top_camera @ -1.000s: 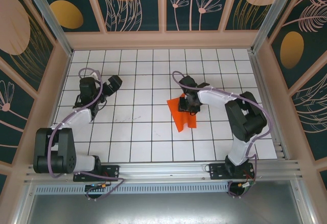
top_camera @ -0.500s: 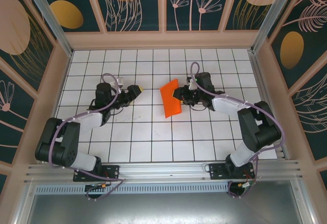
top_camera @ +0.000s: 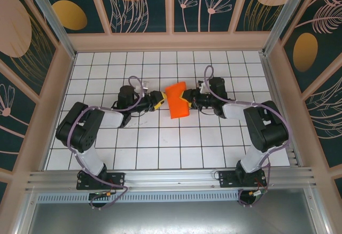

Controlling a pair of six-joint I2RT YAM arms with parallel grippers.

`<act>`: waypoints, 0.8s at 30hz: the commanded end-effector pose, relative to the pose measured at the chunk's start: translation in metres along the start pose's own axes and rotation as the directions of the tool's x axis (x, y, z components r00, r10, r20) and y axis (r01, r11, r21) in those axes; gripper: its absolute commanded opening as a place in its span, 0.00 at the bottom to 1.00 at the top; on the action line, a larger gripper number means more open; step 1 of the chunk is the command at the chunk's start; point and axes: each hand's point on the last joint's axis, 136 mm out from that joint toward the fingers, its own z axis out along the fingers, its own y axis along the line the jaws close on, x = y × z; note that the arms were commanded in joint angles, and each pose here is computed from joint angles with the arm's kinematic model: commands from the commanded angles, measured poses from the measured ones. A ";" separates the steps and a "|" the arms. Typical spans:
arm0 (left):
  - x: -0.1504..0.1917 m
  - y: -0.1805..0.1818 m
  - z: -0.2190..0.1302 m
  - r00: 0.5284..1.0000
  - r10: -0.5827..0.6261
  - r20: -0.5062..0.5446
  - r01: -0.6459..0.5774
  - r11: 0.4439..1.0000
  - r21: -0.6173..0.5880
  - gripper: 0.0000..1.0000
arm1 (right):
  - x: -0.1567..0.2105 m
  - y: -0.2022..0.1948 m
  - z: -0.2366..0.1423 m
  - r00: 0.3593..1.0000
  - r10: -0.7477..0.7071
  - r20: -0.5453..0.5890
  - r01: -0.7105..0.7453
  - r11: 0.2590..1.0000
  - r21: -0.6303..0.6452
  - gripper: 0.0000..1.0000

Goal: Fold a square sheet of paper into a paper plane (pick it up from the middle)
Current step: Fold the square sheet of paper in half at the center of the table.

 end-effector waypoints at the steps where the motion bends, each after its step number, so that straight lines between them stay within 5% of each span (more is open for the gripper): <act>1: -0.006 -0.012 0.011 1.000 0.006 -0.003 -0.006 0.999 0.051 0.52 | 0.000 0.007 0.001 1.000 0.006 -0.022 -0.008 0.998 -0.059 0.35; 9: -0.012 -0.009 0.018 1.000 0.001 -0.003 -0.001 0.999 0.048 0.38 | 0.000 0.004 0.005 0.999 0.019 -0.043 -0.022 0.998 -0.063 0.35; 17: -0.013 -0.003 0.020 1.000 0.008 0.003 -0.008 0.999 0.037 0.07 | 0.004 -0.010 0.010 0.998 0.036 -0.054 -0.038 0.999 -0.025 0.37; 24: -0.014 0.003 0.021 0.999 0.038 0.002 -0.038 0.999 -0.005 0.00 | 0.005 -0.035 0.015 0.999 -0.017 -0.031 0.022 0.986 0.167 0.60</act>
